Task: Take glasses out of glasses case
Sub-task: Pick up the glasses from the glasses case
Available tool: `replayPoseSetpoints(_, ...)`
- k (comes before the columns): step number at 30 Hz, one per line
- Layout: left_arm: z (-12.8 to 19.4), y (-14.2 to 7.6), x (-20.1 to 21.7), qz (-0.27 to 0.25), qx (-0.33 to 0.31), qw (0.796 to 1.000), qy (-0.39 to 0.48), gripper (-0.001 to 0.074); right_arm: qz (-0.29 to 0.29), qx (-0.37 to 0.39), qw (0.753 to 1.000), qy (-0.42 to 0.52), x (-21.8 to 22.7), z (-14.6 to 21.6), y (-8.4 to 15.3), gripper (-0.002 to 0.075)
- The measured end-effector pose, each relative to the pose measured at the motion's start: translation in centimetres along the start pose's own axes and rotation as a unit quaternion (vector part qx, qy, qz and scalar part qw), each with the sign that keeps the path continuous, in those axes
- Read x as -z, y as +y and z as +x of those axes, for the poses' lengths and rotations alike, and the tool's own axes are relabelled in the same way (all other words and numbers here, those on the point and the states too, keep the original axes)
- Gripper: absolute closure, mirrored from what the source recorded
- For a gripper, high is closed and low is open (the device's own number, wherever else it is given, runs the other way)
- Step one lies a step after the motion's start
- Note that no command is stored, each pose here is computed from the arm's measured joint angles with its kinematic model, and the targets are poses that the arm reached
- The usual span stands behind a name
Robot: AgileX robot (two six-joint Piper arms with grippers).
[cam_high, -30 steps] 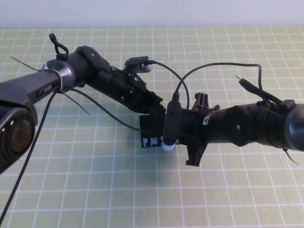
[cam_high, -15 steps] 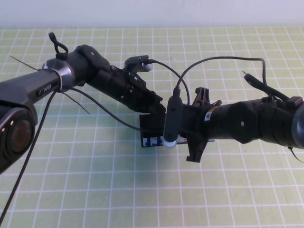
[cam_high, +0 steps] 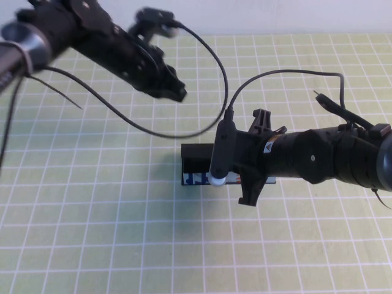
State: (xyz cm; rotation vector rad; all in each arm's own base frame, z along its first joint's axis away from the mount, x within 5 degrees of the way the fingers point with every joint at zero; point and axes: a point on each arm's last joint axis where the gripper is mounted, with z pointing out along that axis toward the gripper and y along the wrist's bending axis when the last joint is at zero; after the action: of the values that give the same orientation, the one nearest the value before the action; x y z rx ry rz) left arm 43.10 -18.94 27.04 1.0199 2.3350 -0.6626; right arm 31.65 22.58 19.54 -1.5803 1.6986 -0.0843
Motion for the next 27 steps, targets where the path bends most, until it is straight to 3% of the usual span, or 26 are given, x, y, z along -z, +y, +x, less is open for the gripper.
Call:
replayPoseSetpoints(5,0.2,-0.6,5.8,-0.011,0.006,0.999,-0.048,0.0739,0.001,-0.006,1.000,-0.001,0.0,0.0,0.0,0.0706)
replayPoseSetpoints(10,3.1,-3.8,8.1,-0.008,-0.018,0.994,-0.106,0.0739,0.001,-0.009,1.000,-0.002,0.0,0.0,0.0,0.0706)
replayPoseSetpoints(16,9.3,-6.4,5.3,0.058,-0.034,0.983,-0.170,0.0739,0.002,-0.013,1.000,-0.002,0.0,0.0,0.0,0.0706)
replayPoseSetpoints(20,13.0,-6.6,3.1,0.054,-0.041,0.984,-0.166,0.0739,0.002,-0.015,1.000,-0.003,0.0,0.0,0.0,0.0707)
replayPoseSetpoints(27,14.9,-5.8,0.6,0.059,-0.021,0.985,-0.159,0.0739,0.002,-0.028,1.000,-0.004,0.0,-0.1,0.0,0.0707)
